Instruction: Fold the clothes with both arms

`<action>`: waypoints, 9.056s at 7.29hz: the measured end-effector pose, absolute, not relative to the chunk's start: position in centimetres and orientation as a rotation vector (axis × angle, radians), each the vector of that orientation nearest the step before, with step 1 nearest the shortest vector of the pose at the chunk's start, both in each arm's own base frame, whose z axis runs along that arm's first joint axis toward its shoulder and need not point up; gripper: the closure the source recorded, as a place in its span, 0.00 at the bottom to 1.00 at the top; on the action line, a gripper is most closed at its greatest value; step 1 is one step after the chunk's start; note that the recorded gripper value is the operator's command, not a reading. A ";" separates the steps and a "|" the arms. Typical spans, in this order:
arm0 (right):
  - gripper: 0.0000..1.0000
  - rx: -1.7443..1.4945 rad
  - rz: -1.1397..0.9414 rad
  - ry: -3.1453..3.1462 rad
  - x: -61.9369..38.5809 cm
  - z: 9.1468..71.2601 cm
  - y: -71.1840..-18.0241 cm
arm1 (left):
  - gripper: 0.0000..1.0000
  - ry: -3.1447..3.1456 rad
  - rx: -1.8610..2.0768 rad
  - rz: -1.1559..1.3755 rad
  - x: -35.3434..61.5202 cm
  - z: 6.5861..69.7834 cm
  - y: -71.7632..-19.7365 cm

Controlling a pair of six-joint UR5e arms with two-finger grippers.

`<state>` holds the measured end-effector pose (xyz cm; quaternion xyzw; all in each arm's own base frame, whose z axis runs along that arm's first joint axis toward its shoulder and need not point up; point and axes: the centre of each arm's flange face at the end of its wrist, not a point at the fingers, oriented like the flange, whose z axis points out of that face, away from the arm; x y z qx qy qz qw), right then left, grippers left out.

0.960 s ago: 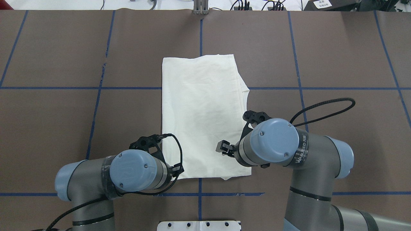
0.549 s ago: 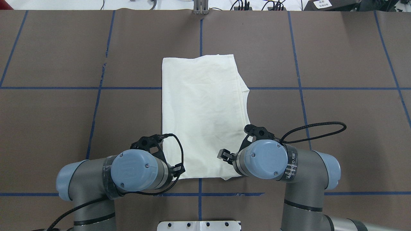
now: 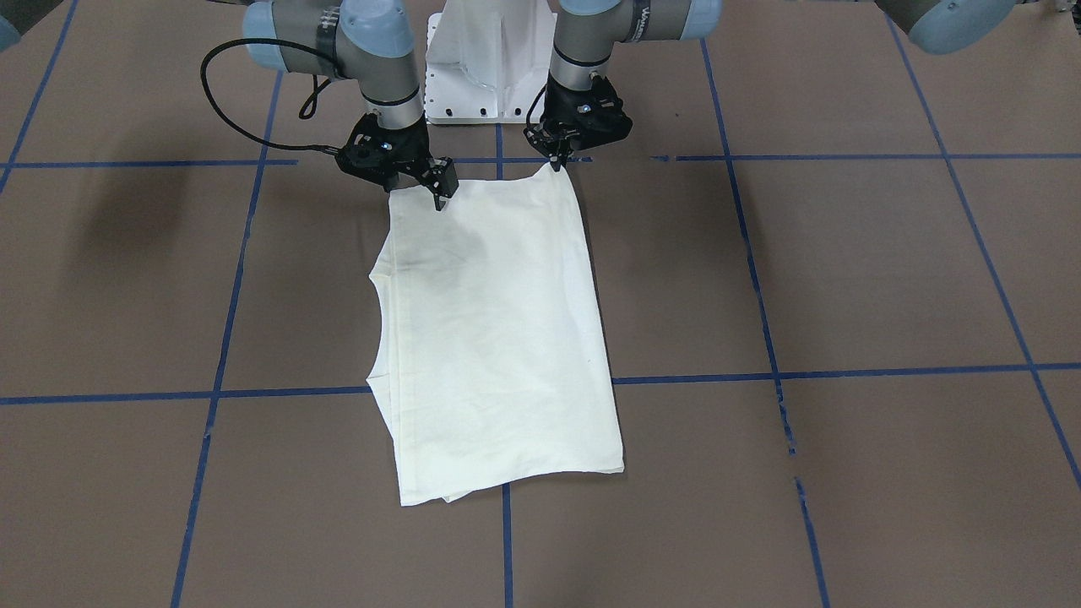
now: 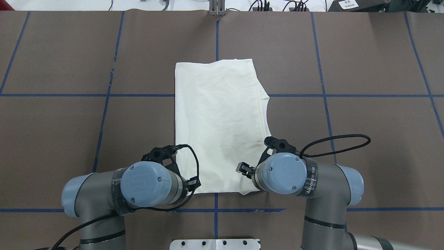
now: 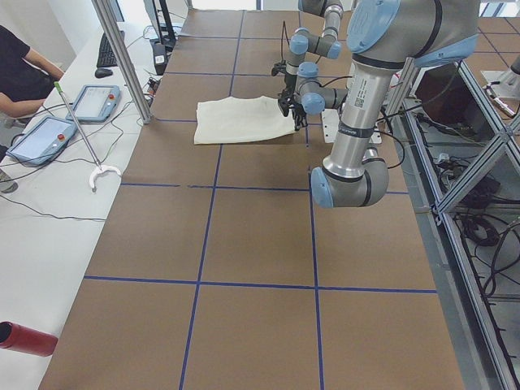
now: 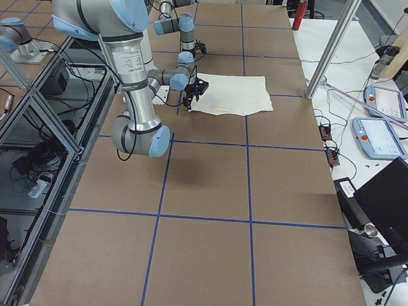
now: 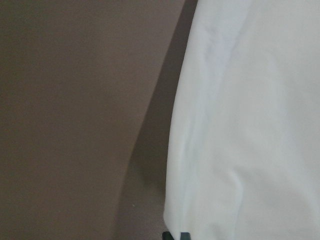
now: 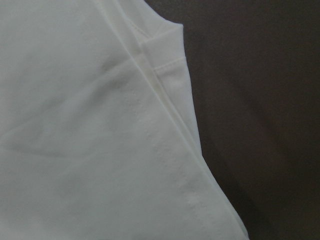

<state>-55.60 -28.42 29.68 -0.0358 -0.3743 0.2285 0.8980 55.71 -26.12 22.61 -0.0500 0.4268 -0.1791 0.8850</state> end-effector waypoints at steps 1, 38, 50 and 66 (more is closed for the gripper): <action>0.00 -0.075 0.473 -0.770 -55.8 29.9 -28.4 | 1.00 0.889 -0.104 -0.373 55.7 22.6 -26.1; 0.00 0.005 0.666 -0.945 -53.0 21.5 -63.2 | 0.00 0.903 0.158 -0.558 48.8 26.7 -55.5; 0.00 0.127 0.089 -0.772 -17.2 44.9 -62.6 | 0.00 0.892 0.415 -0.047 20.7 38.2 -51.2; 0.00 -0.013 0.098 -0.905 7.8 63.4 -42.9 | 0.00 0.708 0.171 0.179 -6.3 63.0 -44.9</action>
